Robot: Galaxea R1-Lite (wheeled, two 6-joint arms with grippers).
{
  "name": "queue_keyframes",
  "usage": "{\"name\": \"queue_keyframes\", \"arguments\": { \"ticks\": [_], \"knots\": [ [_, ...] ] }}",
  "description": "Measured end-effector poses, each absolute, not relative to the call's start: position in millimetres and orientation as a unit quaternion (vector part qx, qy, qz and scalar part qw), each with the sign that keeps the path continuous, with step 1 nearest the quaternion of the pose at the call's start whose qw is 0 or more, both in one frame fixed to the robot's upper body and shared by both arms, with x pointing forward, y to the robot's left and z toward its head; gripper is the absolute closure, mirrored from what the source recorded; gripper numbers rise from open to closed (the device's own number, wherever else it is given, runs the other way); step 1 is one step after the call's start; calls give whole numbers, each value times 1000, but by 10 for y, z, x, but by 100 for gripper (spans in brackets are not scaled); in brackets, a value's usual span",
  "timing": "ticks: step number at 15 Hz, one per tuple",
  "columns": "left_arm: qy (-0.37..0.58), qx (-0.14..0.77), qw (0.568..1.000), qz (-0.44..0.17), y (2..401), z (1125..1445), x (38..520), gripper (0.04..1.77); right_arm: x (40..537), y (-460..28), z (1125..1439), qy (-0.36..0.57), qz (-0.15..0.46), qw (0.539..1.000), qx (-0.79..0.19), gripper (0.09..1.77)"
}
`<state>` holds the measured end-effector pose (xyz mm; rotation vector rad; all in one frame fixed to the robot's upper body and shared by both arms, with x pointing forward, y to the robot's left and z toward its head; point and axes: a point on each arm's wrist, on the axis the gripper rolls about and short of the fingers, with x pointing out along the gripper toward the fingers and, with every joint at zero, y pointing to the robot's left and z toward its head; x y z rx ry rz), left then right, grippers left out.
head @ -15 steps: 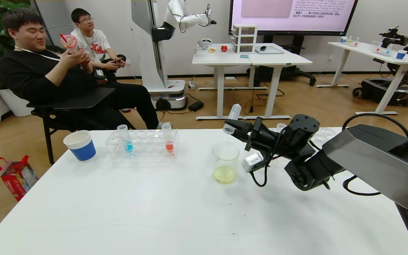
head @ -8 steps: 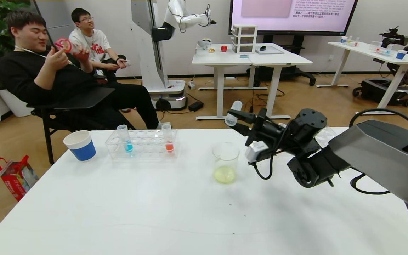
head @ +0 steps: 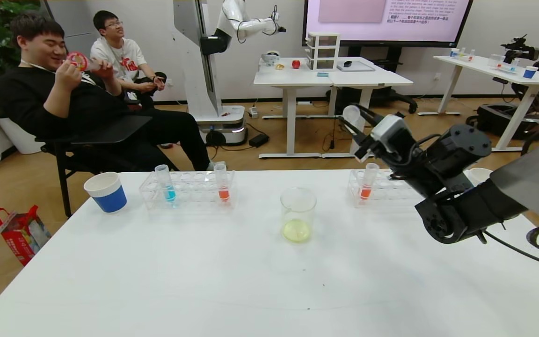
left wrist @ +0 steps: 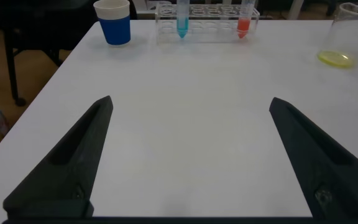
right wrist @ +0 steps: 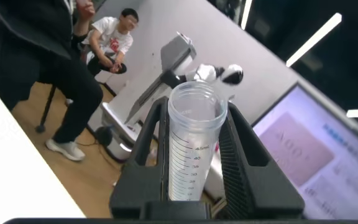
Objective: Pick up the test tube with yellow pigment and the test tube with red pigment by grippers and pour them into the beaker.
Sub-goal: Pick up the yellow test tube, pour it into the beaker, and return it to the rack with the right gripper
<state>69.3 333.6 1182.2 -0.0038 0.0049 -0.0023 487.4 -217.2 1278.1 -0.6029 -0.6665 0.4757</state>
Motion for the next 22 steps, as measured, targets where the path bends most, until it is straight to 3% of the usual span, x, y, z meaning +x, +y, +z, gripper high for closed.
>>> {"name": "queue_keyframes", "arguments": {
  "ticks": [5, 9, 13, 19, 22],
  "knots": [
    [2, -2, 1000, -1, 3336, 11823, 693, 6, 4499, -2236, 12847, -226, 183, 952, -94, 136],
    [2, -2, 1000, -1, 3336, 11823, 693, 6, 4218, -2430, 12671, -107, 168, 978, -54, 136],
    [2, -2, 1000, -1, 3336, 11822, 693, 6, 4060, -2656, 12738, -19, 145, 989, -7, 136],
    [2, -2, 1000, -1, 3336, 11822, 693, 6, 4159, -3790, 13114, -24, 49, 998, -6, 136],
    [2, -2, 1000, -1, 3336, 11823, 693, 6, 4271, -4342, 13156, -29, -14, 999, -11, 136]
  ]
}}
